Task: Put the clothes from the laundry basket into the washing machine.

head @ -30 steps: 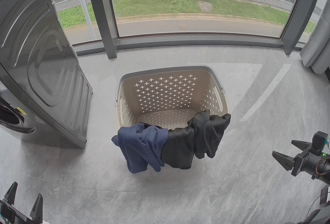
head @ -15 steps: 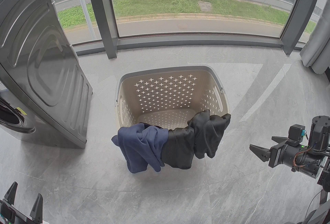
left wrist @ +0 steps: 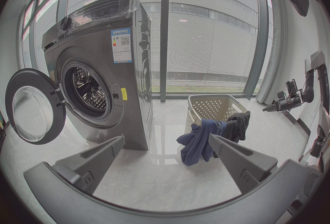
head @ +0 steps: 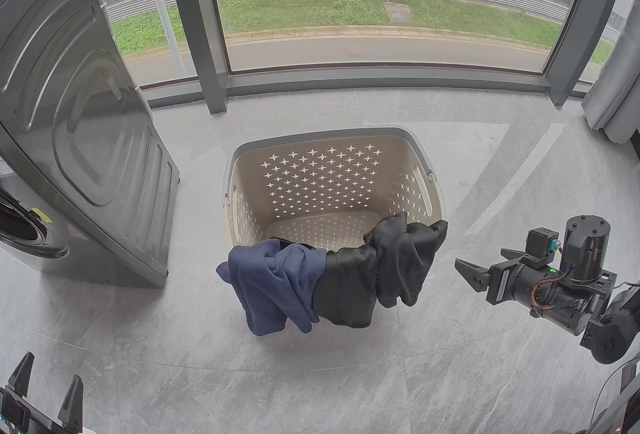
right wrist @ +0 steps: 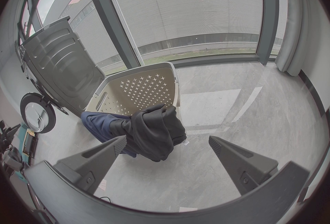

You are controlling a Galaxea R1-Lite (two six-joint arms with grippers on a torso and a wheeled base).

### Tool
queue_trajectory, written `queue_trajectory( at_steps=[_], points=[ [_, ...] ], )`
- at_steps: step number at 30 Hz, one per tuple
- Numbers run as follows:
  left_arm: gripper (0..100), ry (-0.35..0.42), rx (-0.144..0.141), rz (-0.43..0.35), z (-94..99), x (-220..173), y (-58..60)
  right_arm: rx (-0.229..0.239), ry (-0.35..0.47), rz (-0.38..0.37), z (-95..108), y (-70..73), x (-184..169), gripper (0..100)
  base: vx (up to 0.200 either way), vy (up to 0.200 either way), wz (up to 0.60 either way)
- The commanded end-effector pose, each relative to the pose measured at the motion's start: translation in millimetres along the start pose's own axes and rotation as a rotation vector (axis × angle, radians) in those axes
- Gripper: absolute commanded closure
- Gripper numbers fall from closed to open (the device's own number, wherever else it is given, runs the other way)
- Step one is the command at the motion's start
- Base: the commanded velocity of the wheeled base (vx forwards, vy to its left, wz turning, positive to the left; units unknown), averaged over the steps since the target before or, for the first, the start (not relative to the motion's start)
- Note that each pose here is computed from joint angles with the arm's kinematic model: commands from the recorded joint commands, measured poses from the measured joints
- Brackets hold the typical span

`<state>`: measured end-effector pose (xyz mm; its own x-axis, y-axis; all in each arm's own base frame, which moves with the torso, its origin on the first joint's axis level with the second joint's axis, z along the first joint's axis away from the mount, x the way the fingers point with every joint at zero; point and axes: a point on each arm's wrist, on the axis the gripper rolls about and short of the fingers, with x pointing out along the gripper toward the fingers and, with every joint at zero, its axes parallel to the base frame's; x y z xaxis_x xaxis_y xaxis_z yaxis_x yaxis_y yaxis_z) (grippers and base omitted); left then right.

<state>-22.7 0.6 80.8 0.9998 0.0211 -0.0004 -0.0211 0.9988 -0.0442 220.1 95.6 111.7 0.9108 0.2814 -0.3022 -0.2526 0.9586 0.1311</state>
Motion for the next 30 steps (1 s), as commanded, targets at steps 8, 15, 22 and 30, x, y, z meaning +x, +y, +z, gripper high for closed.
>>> queue_trajectory(
  at_steps=[8, 15, 22, 30],
  points=[
    [0, 0.004, 0.000, 0.001, -4.7, 0, 0.2, 0.003, 0.049, 0.014, -13, 17.7, 32, 0, 0.000, 0.000, 0.00],
    [0, 0.004, 0.000, 0.001, -4.7, 0, 0.2, 0.007, 0.084, 0.001, -23, 20.5, 51, 0, 0.000, 0.000, 0.00],
    [0, 0.004, 0.001, 0.001, -4.7, 0, 0.2, 0.018, 0.090, -0.002, -27, 27.4, 68, 0, 0.000, 0.000, 0.00],
    [0, 0.003, 0.001, 0.001, -4.6, 0, 0.2, 0.017, 0.082, -0.018, -30, 32.7, 90, 0, 0.000, 0.000, 0.00]
  ],
)
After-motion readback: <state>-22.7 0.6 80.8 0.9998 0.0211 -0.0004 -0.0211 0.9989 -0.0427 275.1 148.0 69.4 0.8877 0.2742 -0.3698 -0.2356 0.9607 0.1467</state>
